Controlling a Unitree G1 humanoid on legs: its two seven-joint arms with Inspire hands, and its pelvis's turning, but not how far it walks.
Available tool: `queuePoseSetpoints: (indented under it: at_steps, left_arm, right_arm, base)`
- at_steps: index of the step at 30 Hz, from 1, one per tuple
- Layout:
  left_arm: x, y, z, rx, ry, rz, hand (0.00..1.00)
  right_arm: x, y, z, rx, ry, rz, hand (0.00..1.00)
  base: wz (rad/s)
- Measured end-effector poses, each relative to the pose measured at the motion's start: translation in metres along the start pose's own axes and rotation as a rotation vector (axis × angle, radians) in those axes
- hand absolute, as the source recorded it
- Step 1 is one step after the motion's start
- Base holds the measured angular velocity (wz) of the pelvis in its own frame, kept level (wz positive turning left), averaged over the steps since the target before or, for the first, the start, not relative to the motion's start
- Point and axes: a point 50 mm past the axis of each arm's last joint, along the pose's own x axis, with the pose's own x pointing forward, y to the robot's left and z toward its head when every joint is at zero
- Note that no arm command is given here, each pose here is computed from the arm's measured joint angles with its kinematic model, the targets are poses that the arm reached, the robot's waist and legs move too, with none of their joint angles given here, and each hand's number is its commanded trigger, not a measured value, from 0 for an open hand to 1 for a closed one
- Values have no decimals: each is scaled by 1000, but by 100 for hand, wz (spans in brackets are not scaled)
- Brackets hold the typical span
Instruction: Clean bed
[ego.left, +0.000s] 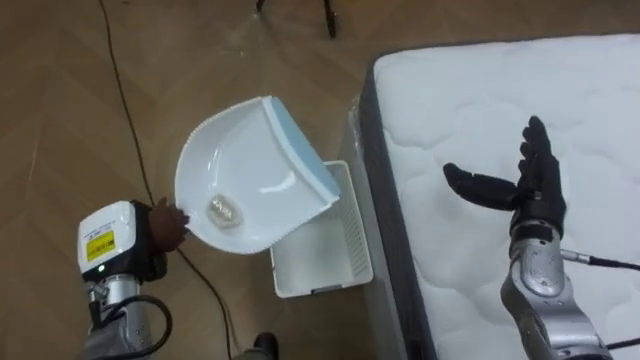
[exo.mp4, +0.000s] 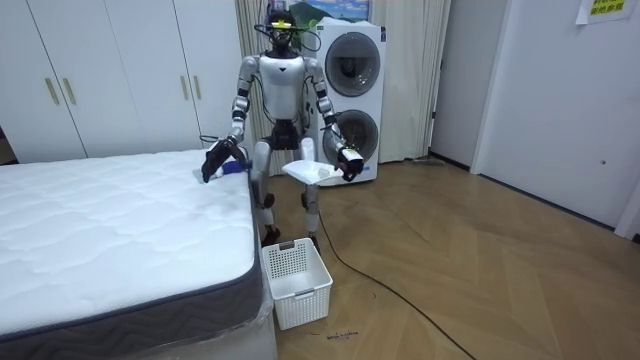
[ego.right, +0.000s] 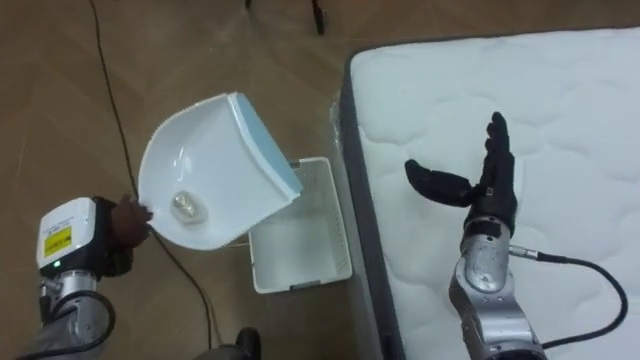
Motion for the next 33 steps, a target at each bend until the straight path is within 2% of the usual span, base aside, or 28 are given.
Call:
queuePoseSetpoints:
  at_steps: [2,7,12,15,19,24,33]
  left_arm:
    - [4,2,3,16,-15,0,100]
    - [24,23,5,91,-74,27,100]
    - [29,27,4,218,-138,-15,100]
    - [39,34,16,330,-223,-30,100]
    - [41,35,21,410,-267,-50,100]
    - [44,33,23,561,-283,-137,100]
    - [46,33,32,700,-290,-208,100]
  right_arm:
    - [3,3,1,-18,-2,1,0]
    - [5,5,-2,-32,16,7,0]
    - [1,12,-8,-60,40,43,0]
    - [-2,19,-10,-80,50,77,0]
    - [-4,26,-10,-97,58,109,0]
    - [-4,28,-9,-160,40,124,0]
    - [-4,29,-10,-251,48,117,0]
  base:
    - [4]
    - [1]
    - [-2]
    - [5]
    - [7]
    - [8]
    - [8]
